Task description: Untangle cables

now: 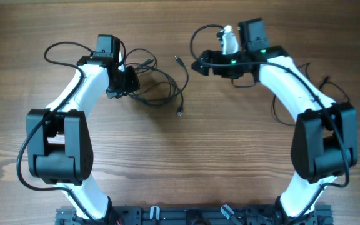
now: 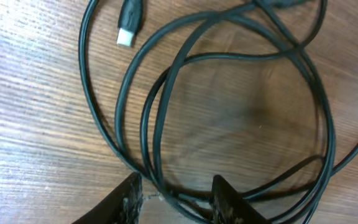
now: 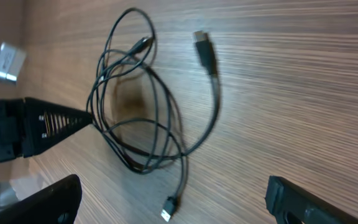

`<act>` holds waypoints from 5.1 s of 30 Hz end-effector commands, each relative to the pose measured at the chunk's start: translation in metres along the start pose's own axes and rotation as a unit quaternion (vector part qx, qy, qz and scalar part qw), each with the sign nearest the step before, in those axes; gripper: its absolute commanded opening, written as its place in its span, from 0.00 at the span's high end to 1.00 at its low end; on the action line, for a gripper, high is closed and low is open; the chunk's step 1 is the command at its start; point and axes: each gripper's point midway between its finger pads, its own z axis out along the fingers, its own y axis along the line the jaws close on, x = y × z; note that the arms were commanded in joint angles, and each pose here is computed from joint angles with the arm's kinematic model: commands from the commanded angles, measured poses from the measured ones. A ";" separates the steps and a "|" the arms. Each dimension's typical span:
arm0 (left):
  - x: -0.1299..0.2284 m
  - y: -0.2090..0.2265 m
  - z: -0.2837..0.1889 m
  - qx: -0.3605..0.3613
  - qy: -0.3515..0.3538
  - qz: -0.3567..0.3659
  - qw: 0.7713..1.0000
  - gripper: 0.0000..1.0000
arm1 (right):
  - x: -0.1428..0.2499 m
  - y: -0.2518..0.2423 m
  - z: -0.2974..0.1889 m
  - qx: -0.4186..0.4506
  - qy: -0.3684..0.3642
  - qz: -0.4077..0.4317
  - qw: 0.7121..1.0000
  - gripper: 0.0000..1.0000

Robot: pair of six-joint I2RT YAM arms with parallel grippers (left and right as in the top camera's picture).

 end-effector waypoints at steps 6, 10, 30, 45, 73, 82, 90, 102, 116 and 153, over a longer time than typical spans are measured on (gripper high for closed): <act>0.001 0.005 0.009 0.000 -0.019 -0.009 1.000 0.82 | 0.004 0.006 0.011 0.029 -0.004 -0.010 1.000 0.03; 0.001 0.005 0.009 0.000 -0.019 -0.009 1.000 0.94 | 0.004 0.006 0.011 0.029 -0.004 -0.010 1.000 0.04; 0.002 -0.018 -0.048 0.044 -0.036 0.002 0.998 0.96 | 0.015 0.007 0.017 0.031 0.014 0.005 0.999 0.33; 0.010 -0.046 -0.069 0.068 -0.054 0.005 0.996 0.96 | 0.060 0.038 0.069 0.022 0.076 0.068 0.995 0.15; 0.021 -0.061 -0.067 0.086 -0.029 -0.132 0.987 0.96 | 0.118 0.029 0.123 0.109 0.124 0.056 0.985 0.33; 0.012 -0.040 -0.066 0.033 -0.065 -0.152 0.986 0.96 | 0.126 0.020 0.127 0.123 0.134 0.060 0.981 0.29; 0.009 -0.033 -0.066 0.015 -0.075 -0.168 0.983 0.96 | 0.112 0.056 0.107 0.032 0.156 -0.011 0.987 0.16; 0.021 -0.016 -0.069 0.051 0.003 -0.301 0.952 0.96 | 0.078 0.126 0.080 -0.118 0.090 -0.193 0.970 0.22; 0.014 -0.004 -0.070 0.034 -0.016 -0.307 0.951 0.96 | 0.089 0.110 0.086 -0.064 0.101 -0.253 0.960 0.14; 0.015 -0.003 -0.070 0.033 -0.015 -0.300 0.953 0.96 | 0.066 0.122 0.097 -0.041 0.035 -0.320 0.946 0.09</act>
